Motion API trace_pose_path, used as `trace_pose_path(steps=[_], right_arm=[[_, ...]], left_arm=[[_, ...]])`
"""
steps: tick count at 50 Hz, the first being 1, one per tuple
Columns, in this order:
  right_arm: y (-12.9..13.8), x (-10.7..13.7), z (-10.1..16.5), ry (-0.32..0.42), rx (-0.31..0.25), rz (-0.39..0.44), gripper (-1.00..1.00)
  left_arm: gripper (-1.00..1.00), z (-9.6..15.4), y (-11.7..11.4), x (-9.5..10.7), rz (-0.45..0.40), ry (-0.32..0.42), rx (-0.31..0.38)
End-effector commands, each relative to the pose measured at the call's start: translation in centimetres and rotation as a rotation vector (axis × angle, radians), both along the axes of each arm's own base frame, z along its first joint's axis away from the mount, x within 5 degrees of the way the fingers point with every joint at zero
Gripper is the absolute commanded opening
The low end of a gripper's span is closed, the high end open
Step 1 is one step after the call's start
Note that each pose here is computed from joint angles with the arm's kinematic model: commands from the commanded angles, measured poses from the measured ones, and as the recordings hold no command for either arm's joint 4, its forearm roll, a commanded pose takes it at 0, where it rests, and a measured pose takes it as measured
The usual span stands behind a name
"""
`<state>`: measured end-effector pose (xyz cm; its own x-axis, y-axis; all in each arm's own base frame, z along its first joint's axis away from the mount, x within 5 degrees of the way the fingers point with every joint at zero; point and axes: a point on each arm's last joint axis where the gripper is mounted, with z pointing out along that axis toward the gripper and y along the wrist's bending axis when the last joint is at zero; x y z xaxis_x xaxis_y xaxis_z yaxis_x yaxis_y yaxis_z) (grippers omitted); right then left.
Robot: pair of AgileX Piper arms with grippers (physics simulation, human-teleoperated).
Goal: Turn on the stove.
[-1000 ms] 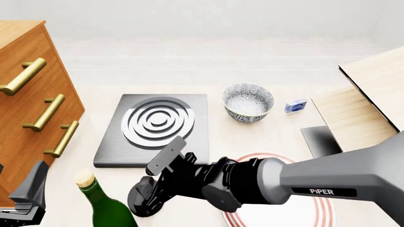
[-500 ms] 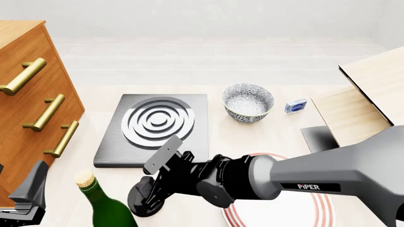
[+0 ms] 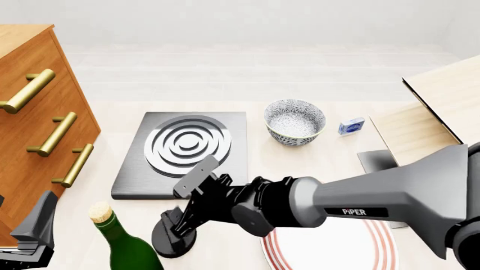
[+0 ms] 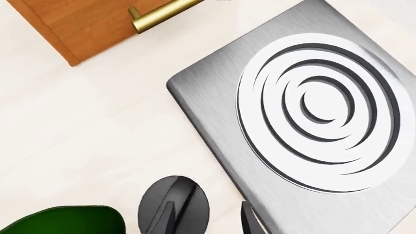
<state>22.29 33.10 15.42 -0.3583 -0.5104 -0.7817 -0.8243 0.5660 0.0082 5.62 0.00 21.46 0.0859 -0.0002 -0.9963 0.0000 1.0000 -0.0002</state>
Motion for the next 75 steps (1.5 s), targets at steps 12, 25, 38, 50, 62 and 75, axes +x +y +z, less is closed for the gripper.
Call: trace_pose_path(steps=[12, 25, 38, 50, 62, 75], right_arm=[[-0.1, 1.3, -1.9, 0.009, -0.066, 0.0, 1.0], [0.4, 1.7, -2.3, 0.008, -0.07, 0.003, 1.0], [1.3, 0.3, -1.5, 0.016, -0.042, 0.022, 1.0], [1.9, -1.9, 0.0, 0.037, 0.033, 0.03, 1.0], [1.5, -2.5, 2.4, 0.013, 0.085, 0.034, 1.0], [-1.3, 0.2, 5.6, -0.103, 0.078, 0.009, 1.0]], left_arm=[[1.0, 0.0, 0.0, 0.0, 0.0, 0.0, 0.0], [1.0, 0.0, 0.0, 0.0, 0.0, 0.0, 0.0], [1.0, 0.0, 0.0, 0.0, 0.0, 0.002, 0.0], [1.0, 0.0, 0.0, 0.0, 0.0, 0.006, 0.0], [1.0, 0.0, 0.0, 0.0, 0.0, 0.0, 0.0], [1.0, 0.0, 0.0, 0.0, 0.0, 0.0, 0.0]])
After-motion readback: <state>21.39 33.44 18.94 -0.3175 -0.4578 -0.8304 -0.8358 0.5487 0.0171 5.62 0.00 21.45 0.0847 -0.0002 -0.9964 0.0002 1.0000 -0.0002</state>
